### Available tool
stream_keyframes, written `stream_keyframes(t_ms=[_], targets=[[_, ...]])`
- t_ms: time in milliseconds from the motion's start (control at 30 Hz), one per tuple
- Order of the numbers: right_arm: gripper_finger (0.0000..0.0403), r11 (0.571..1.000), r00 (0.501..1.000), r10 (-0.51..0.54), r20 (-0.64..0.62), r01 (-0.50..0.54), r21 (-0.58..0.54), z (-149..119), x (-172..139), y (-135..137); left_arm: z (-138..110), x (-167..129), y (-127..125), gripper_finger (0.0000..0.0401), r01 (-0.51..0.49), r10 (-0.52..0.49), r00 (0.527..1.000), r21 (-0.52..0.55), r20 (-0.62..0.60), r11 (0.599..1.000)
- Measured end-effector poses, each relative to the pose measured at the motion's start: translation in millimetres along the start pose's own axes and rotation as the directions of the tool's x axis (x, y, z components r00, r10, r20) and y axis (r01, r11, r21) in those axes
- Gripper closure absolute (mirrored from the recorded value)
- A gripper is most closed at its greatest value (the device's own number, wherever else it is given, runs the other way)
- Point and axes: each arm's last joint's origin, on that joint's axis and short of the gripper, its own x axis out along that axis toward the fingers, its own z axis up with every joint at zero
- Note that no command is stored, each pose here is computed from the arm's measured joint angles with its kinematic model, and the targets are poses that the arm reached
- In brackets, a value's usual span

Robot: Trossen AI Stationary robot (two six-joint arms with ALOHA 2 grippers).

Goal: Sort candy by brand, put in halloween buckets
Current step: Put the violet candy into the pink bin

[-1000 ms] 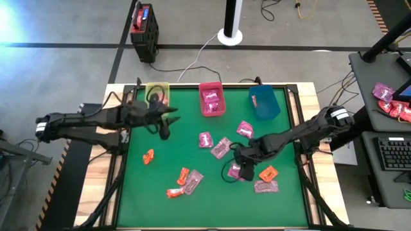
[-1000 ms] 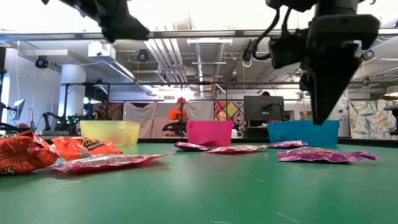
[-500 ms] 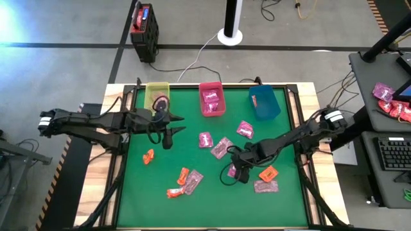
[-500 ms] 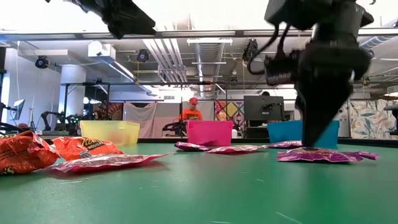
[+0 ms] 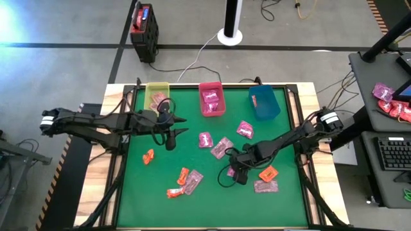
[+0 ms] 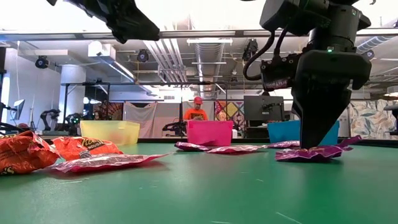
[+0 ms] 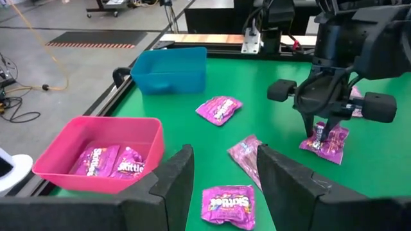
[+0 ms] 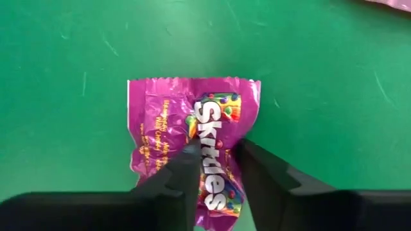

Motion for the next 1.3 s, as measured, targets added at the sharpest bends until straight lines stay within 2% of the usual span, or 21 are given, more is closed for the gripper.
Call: stream_keyframes(t_ms=[233, 400, 833, 1067, 1300], targets=[[0.0384, 0.999, 1.000, 0.016, 0.024, -0.015, -0.029, 1.8, -2.5, 1.1, -1.0, 2.4, 0.3, 0.0247, -0.030, 0.030, 1.000, 0.002, -0.007, 1.000], [0.0388, 0.999, 0.998, 0.035, 0.048, -0.033, -0.042, 2.9, -13.5, 0.3, -1.0, 2.4, 0.3, 0.0247, -0.030, 0.030, 1.000, 0.002, -0.007, 1.000], [0.0395, 0.992, 0.965, 0.106, 0.239, -0.085, -0.098, 21.9, -57.0, -11.1, -0.9, 2.4, 0.3, 0.0247, -0.030, 0.030, 1.000, 0.002, -0.006, 1.000], [0.0394, 0.986, 0.900, 0.129, 0.416, -0.072, -0.148, 48.7, -68.2, -25.6, -0.2, 2.4, 0.3, 0.0246, -0.030, 0.030, 1.000, 0.000, 0.001, 1.000], [0.0394, 0.986, 0.779, 0.103, 0.619, 0.002, -0.166, 85.9, -81.0, -61.1, -0.4, 2.4, 0.2, 0.0246, -0.030, 0.030, 1.000, 0.000, 0.000, 1.000]])
